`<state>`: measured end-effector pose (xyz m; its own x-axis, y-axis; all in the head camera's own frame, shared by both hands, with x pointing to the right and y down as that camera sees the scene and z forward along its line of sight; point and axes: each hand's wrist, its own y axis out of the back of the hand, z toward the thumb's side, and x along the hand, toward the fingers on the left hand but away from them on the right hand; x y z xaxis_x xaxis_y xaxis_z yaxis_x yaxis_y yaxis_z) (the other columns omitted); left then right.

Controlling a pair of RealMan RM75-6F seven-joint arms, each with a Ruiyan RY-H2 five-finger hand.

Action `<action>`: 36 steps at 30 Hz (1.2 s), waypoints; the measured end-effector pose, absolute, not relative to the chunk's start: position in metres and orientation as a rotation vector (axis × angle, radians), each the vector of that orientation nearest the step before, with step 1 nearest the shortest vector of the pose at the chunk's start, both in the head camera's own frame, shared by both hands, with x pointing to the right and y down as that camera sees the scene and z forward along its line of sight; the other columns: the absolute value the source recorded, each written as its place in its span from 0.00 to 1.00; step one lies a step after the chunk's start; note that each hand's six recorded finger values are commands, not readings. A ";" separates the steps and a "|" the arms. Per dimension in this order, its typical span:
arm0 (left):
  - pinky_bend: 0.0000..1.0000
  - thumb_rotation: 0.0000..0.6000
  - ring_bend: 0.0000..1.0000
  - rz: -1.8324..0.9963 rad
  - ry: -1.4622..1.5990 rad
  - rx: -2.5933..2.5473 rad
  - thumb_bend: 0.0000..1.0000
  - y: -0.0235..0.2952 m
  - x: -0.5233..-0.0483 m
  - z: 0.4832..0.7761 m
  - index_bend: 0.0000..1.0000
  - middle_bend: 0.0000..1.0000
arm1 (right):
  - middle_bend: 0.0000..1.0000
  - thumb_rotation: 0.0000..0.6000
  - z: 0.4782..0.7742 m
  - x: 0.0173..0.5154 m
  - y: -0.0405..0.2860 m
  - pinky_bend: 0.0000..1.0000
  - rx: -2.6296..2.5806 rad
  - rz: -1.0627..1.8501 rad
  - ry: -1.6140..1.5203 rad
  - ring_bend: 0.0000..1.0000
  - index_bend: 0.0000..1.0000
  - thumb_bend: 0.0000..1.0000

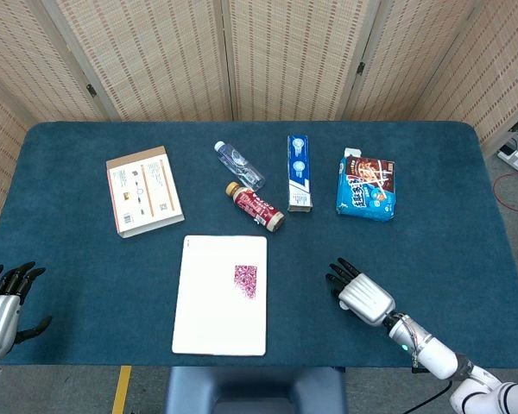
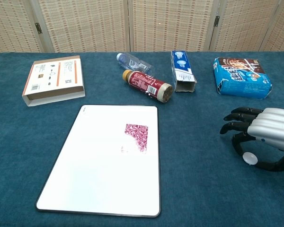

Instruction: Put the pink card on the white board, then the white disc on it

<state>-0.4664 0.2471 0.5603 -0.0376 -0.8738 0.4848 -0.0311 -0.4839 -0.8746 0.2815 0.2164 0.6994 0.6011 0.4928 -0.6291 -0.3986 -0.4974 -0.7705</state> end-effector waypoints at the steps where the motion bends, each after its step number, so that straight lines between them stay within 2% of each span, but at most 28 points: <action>1: 0.00 1.00 0.17 -1.599 0.975 -1.569 0.25 0.247 -0.467 0.561 0.21 0.15 | 0.22 1.00 0.699 0.281 0.216 0.00 -1.793 1.074 -0.078 0.07 0.48 0.35; 9: 0.00 1.00 0.17 -1.593 0.980 -1.563 0.25 0.247 -0.467 0.558 0.21 0.15 | 0.22 1.00 0.686 0.260 0.200 0.00 -1.784 1.002 -0.111 0.07 0.49 0.35; 19: 0.00 1.00 0.17 -1.590 0.994 -1.549 0.25 0.249 -0.470 0.552 0.21 0.15 | 0.22 1.00 0.675 0.188 0.159 0.00 -1.767 0.904 -0.077 0.05 0.50 0.35; 26: 0.00 1.00 0.17 -1.595 0.995 -1.551 0.25 0.251 -0.472 0.551 0.21 0.15 | 0.21 1.00 0.680 0.118 0.143 0.00 -1.795 0.844 -0.042 0.05 0.50 0.35; 36: 0.00 1.00 0.17 -1.615 0.995 -1.549 0.25 0.253 -0.476 0.554 0.21 0.15 | 0.21 1.00 0.702 0.070 0.141 0.00 -1.790 0.840 0.031 0.04 0.50 0.35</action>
